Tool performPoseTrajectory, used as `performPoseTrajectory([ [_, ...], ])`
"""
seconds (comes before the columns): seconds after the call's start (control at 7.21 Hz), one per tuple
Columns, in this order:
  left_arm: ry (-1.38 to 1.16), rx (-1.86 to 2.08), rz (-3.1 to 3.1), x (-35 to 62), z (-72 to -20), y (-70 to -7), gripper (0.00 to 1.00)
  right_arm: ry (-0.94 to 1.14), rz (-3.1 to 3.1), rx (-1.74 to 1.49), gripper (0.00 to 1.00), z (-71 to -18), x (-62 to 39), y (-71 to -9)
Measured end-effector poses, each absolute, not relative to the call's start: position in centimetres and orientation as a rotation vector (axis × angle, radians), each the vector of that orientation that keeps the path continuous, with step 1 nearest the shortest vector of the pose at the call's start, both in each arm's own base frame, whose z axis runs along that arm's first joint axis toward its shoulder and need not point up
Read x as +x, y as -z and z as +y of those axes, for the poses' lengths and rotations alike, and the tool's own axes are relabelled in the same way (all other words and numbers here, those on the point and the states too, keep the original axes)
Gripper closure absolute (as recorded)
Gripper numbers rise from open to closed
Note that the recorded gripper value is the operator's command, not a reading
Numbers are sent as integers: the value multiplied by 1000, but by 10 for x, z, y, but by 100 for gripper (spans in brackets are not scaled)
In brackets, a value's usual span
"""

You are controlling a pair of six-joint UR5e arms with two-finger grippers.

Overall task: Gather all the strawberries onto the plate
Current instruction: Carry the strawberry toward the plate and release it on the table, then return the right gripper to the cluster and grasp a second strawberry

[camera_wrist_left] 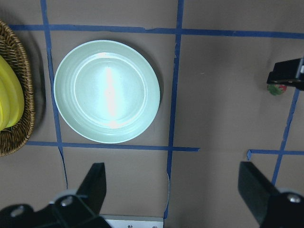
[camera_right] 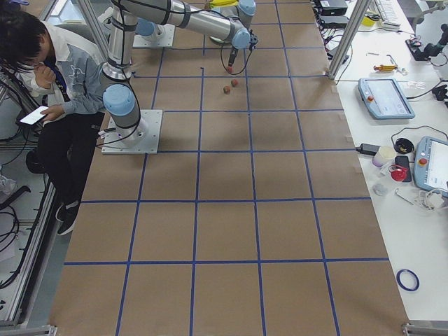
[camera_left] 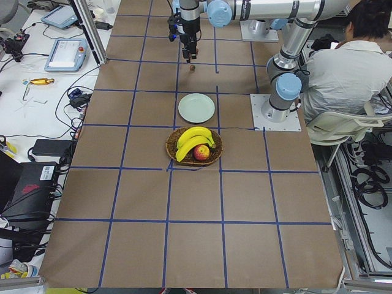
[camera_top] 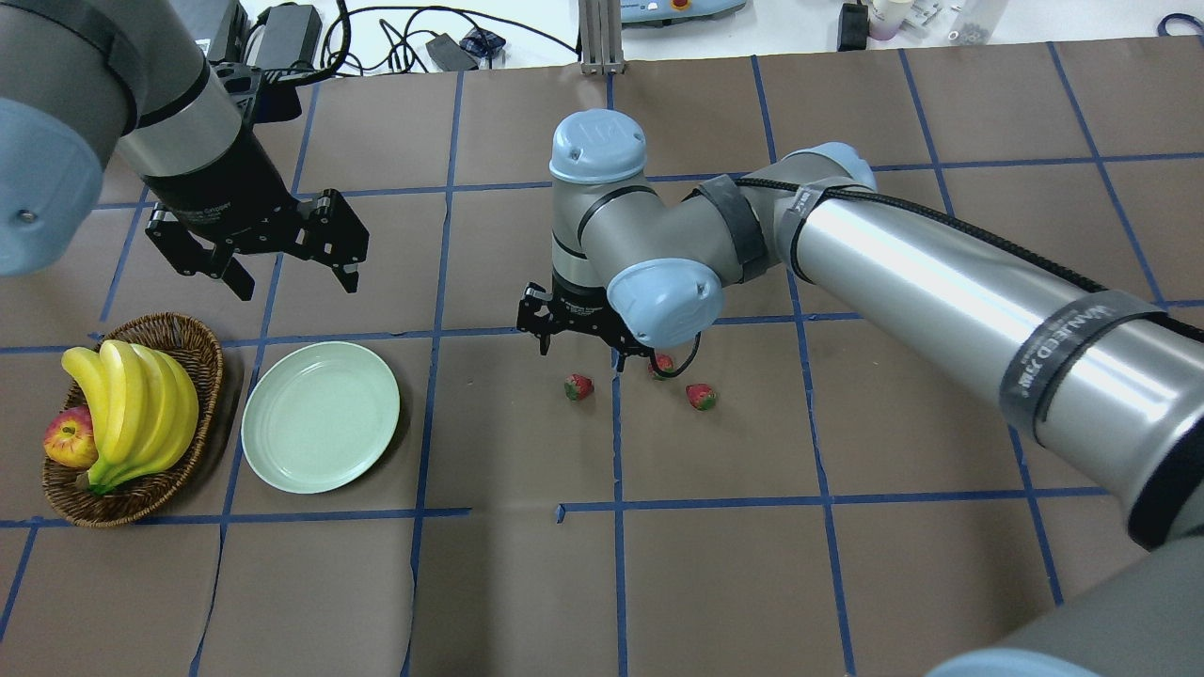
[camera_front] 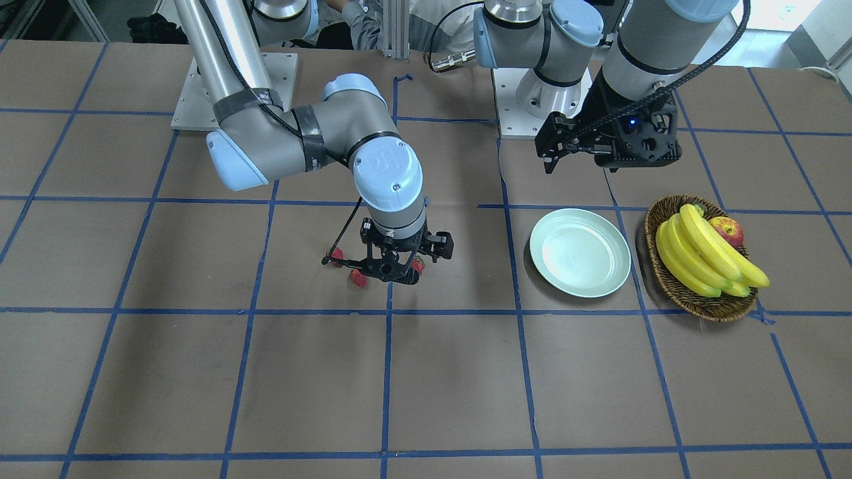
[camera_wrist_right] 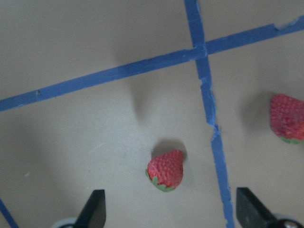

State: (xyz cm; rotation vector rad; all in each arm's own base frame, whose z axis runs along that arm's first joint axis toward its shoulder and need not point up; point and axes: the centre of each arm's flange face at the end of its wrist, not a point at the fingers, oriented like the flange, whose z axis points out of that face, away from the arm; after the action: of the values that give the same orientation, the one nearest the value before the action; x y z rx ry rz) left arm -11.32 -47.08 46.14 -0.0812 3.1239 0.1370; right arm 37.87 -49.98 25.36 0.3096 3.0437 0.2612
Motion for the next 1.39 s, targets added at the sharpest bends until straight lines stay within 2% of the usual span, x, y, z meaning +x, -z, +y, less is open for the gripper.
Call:
performPoseTrajectory([
  [0.42,-143,-77,3124,-115,-471,-460,0,-352,3162,-112,0,-510,311,-271],
  [0.83,-146,-84,3125,-116,-471,-459,0,-509,3056,-572,0,-503,268,-236],
  [1.39,-161,-86,3123,-116,-470,-456,0,-504,3002,-689,0,-495,264,-192],
])
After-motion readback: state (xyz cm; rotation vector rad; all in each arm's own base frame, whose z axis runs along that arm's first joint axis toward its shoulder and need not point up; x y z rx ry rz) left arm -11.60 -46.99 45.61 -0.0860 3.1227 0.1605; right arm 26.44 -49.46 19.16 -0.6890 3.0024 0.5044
